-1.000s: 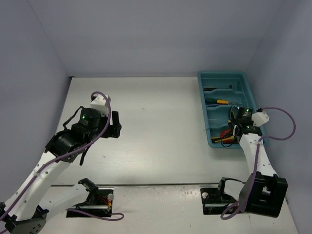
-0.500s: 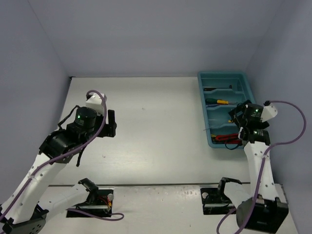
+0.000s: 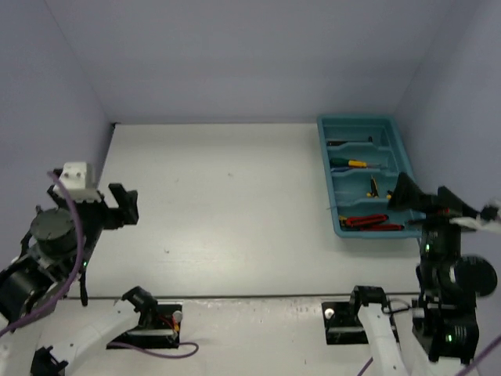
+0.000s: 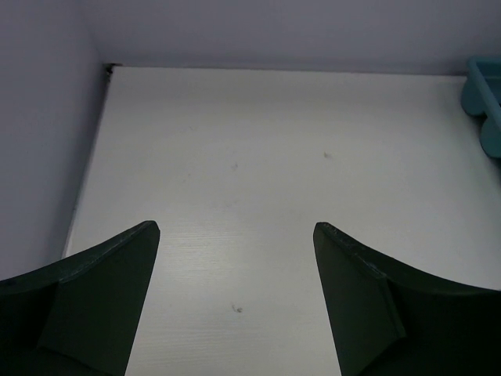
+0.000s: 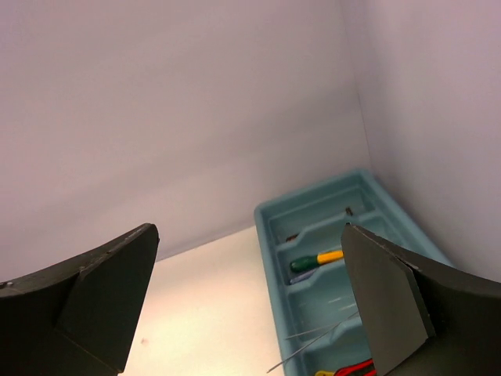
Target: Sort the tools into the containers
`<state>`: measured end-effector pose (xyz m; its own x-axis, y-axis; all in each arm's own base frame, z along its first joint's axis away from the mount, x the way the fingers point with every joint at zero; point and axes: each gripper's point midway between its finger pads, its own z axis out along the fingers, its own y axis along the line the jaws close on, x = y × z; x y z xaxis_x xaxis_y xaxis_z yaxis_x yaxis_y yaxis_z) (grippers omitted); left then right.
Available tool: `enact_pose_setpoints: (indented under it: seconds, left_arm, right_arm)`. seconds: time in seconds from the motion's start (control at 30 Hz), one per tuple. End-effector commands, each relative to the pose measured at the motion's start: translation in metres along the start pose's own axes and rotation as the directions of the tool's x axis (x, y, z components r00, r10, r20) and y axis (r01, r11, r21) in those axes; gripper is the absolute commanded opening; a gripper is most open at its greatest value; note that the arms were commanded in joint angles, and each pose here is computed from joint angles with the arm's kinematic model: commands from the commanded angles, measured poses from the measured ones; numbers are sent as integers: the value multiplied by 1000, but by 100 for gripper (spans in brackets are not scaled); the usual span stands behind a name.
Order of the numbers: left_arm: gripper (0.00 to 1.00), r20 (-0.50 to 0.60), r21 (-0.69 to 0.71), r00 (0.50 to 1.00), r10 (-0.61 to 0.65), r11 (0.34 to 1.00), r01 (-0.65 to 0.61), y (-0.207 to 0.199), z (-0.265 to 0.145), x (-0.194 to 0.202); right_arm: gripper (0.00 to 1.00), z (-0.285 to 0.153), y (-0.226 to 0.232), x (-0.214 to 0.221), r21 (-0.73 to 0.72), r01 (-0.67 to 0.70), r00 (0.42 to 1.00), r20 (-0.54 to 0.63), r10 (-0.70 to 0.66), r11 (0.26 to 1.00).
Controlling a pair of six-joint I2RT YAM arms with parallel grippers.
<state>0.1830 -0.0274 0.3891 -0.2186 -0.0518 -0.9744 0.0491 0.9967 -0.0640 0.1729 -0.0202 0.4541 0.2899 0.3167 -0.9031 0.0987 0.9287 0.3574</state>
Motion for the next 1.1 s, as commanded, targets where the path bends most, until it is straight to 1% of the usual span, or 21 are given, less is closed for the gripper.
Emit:
enact_pose_setpoints:
  seconds: [0.0,0.1,0.2,0.27,0.4,0.5,0.7,0.83,1.07]
  left_arm:
    - [78,78,-107,997,7,994,1,29,-16,-14]
    - [78,102,-129,995,-10,991,23,42,-28,-10]
    - [79,107,-184,994,-1,983,21,59,-38,-1]
    - [79,114,-212,994,0,977,25,69,-46,5]
    - [79,103,-256,995,10,966,17,81,-52,17]
    - [79,83,-262,996,28,965,-5,84,-54,24]
    - [79,55,-269,997,56,962,-40,85,-53,25]
    - [79,34,-241,998,54,970,-45,76,-46,28]
    - [79,6,-206,1000,17,979,-15,63,-37,34]
  right_arm:
    - [100,-30,13,-20,-100,114,991,77,-107,988]
    - [100,-44,9,-16,-102,122,992,46,-118,987]
    - [100,-55,2,-3,-105,141,990,8,-141,984]
    - [100,-60,-10,3,-64,130,991,-1,-131,989]
    - [100,-68,-25,18,-27,128,991,-37,-129,991]
    - [100,-71,-30,14,-6,119,992,-35,-119,993]
    - [100,-76,-34,16,-11,123,991,-44,-123,992]
    - [100,-75,-36,16,-3,135,990,-50,-135,991]
    - [100,-65,-33,10,12,153,986,-67,-152,988]
